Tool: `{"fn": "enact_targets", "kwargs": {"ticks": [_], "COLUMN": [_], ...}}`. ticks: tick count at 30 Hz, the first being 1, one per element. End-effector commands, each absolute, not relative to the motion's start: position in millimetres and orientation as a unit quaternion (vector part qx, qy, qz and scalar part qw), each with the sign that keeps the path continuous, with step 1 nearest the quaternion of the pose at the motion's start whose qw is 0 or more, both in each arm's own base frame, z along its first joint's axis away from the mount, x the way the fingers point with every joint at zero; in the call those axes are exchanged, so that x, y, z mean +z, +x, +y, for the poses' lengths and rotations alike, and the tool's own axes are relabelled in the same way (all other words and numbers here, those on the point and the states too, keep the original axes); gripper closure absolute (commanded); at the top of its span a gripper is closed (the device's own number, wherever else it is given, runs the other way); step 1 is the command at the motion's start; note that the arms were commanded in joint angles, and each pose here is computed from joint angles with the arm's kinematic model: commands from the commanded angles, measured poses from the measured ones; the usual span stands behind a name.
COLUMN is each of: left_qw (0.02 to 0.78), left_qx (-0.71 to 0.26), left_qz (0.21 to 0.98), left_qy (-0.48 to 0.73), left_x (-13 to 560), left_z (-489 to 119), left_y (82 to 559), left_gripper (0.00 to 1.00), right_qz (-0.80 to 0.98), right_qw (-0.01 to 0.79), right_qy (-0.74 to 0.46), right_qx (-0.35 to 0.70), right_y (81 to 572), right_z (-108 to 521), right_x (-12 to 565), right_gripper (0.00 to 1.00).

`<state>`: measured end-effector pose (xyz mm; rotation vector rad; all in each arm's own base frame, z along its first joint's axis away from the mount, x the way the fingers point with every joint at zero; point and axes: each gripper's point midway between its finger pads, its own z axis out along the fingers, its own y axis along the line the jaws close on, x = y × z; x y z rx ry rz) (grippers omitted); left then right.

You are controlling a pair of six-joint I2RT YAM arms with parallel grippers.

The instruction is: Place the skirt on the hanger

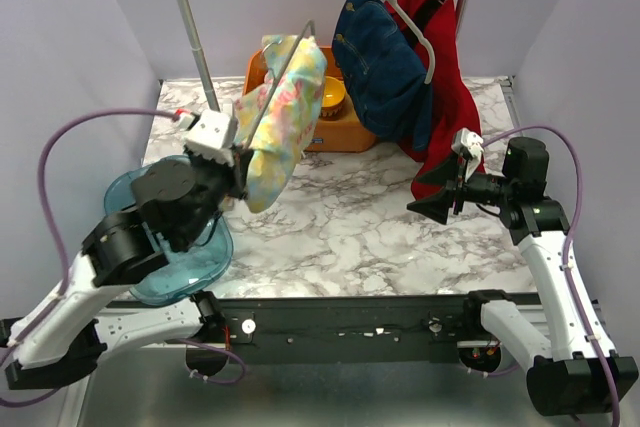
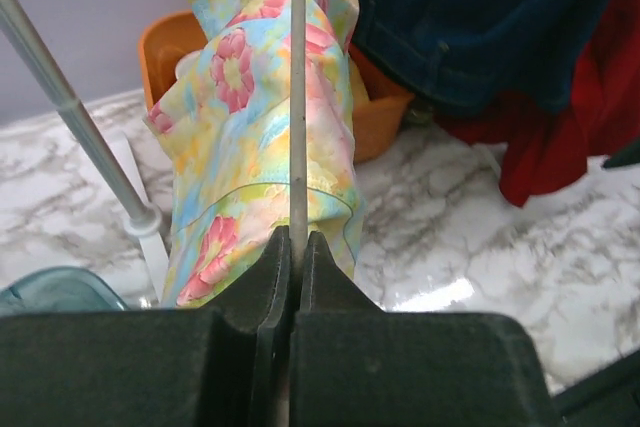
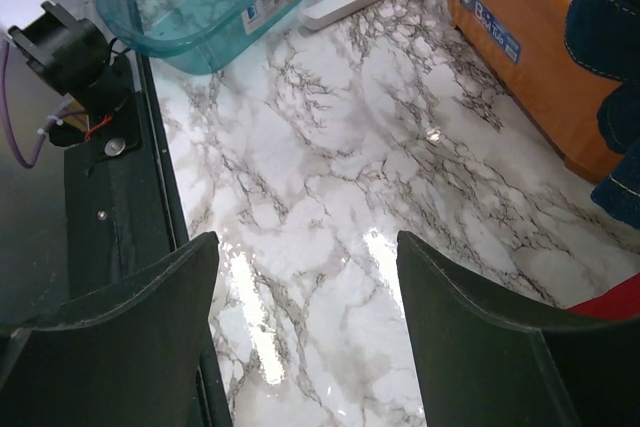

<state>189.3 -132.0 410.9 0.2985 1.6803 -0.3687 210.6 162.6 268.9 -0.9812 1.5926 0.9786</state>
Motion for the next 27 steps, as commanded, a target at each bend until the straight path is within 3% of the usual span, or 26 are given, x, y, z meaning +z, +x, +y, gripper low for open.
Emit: {"fn": "enact_targets", "kwargs": {"ticks": [1,8,16,27], "left_qw": [0.704,0.722,0.746,0.716], "left_qx": [-0.146,-0.18,-0.219,-0.208], "left_qz": [0.691,0.667,0.629,0.667], "left_qy": [0.074,0.042,0.014,-0.002], "left_x": [467.7,504.4,545.2,516.3], "left_z": [-150.0,-176.5,-185.2,-189.6], "left_y": [237.1,298.4,320.5,380.2], "left_gripper": [1.0,1.0,1.0,1.0], "right_qz": [0.66,0.663,0.664,0.66], "right_qw": [0.495,0.494,0.489,0.489], "right_qy": [-0.396,-0.395,-0.394,-0.397], "right_qx": [0.402,0.402,0.406,0.409], "right_y": [214.0,215.2,216.0,214.5], "right_z": [161.3,161.1,161.6,162.4], "right_x": [265.8,263.9,260.7,261.4], "right_gripper": [0.22,0.22,0.22,0.22]}}
